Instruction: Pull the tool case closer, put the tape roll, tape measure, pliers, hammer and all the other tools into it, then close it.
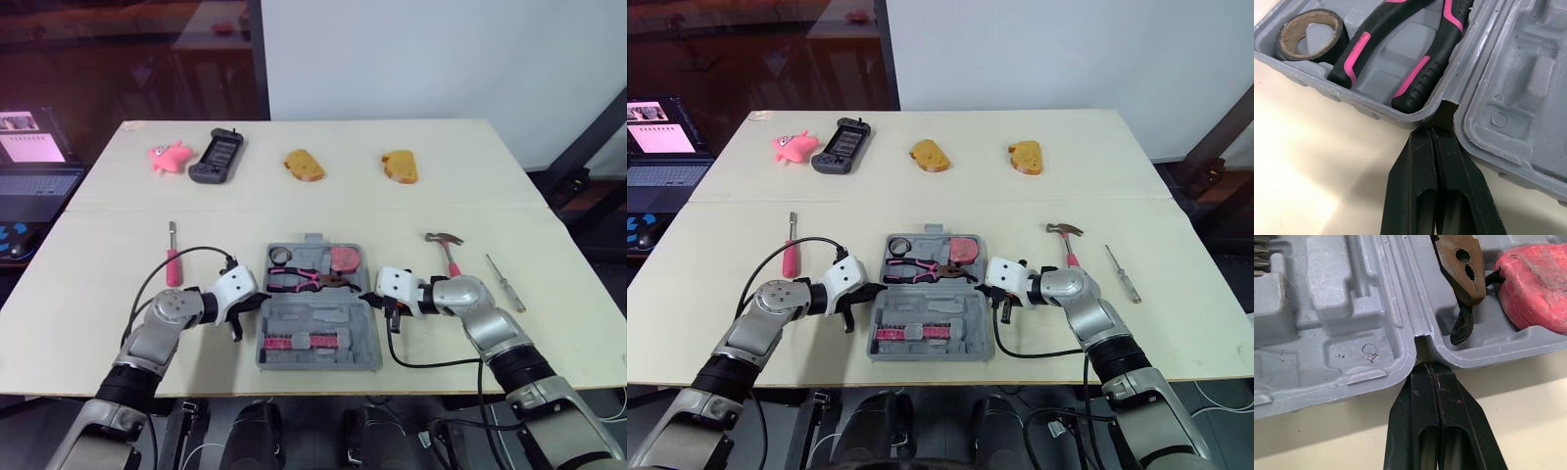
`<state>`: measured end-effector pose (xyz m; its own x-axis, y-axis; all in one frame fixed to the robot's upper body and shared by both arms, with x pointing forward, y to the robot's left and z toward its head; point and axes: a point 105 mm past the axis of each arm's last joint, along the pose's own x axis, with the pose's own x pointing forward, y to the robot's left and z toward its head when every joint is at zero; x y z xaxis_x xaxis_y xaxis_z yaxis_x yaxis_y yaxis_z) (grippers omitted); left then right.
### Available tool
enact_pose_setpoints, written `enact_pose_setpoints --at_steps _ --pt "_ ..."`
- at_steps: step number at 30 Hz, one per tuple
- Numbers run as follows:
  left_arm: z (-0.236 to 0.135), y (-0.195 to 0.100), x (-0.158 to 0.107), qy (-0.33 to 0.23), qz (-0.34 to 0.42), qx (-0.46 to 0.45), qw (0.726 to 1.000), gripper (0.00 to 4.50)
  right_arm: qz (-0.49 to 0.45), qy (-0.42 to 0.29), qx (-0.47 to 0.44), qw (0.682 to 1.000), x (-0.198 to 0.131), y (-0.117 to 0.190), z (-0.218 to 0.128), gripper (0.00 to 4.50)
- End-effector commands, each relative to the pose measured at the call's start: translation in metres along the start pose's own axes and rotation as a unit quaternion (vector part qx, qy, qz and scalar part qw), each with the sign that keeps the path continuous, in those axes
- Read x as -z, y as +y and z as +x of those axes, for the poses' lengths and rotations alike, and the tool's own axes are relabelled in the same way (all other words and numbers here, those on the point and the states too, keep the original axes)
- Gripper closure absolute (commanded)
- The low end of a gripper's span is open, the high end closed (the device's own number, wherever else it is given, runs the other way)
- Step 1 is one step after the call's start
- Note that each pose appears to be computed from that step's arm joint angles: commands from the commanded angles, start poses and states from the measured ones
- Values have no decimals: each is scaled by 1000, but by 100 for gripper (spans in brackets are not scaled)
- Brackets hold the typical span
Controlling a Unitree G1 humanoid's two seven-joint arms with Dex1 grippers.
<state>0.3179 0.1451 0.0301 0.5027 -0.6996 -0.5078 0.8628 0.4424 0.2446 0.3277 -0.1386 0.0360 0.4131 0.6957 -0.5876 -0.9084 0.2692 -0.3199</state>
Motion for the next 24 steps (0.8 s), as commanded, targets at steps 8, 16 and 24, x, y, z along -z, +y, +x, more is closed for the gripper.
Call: enact_pose_setpoints --at_steps 8,16,24 --pt "-39 28 12 -7 -12 -46 999 448 5 22 19 1000 18 -9 -22 450" --pt "-85 43 16 -59 -59 -97 992 360 41 -40 37 998 9 -10 -64 360" --pt "-184 45 38 -57 -84 -194 976 2 83 -96 85 988 -11 -11 -121 7"
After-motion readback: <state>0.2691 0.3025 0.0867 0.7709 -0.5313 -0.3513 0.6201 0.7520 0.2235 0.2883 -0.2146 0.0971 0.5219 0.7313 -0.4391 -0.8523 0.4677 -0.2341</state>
